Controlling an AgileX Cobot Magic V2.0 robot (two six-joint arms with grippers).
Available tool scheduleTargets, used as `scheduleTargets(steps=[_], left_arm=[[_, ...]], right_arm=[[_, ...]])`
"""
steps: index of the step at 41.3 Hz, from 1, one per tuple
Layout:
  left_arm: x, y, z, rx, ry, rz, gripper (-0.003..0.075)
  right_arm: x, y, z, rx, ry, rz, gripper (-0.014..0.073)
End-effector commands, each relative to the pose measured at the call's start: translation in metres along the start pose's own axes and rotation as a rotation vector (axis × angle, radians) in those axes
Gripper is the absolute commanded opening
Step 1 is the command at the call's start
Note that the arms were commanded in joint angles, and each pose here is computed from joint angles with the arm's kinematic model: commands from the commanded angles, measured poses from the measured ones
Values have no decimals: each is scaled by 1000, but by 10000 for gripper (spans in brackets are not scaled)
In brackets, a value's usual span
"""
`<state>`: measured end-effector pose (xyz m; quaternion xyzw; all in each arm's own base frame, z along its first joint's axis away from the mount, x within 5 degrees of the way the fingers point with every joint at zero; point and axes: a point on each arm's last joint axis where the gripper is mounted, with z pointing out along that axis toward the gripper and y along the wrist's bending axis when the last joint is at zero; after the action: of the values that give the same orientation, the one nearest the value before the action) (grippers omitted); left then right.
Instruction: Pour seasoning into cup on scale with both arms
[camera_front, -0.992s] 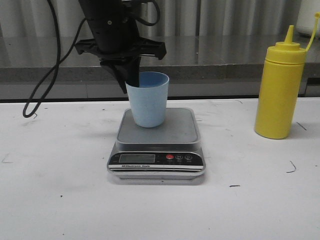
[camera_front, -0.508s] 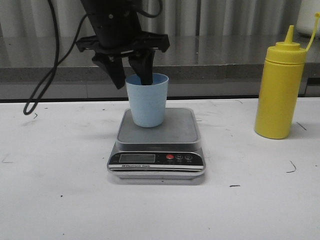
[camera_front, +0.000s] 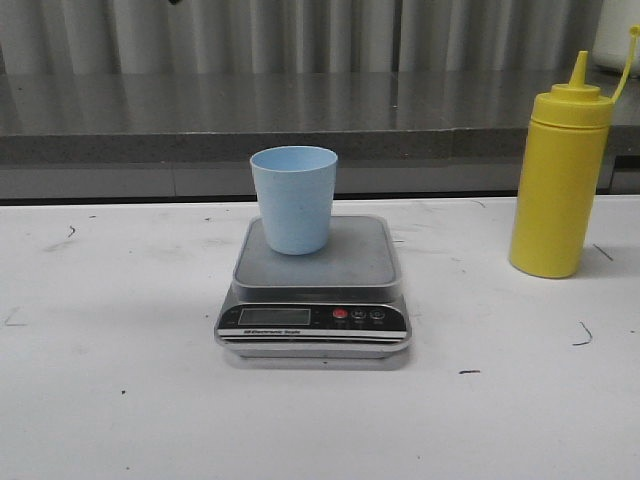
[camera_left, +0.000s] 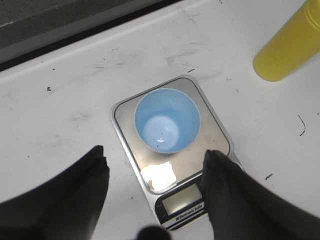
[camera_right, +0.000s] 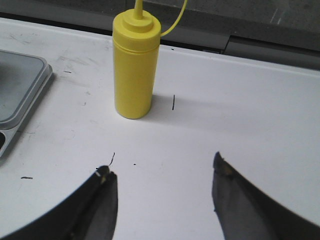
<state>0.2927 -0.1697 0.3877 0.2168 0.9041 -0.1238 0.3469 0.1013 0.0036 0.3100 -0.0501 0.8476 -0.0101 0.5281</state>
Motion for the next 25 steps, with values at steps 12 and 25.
scheduleTargets(steps=[12,25], left_arm=[[61,1,-95,-15,-253,36,406],[126,3,-138,1,-353,30,406]], right_arm=[[-13,-1,-2,11,-83,-6,445],[-13,-1,-2,11,-83,-6,445]])
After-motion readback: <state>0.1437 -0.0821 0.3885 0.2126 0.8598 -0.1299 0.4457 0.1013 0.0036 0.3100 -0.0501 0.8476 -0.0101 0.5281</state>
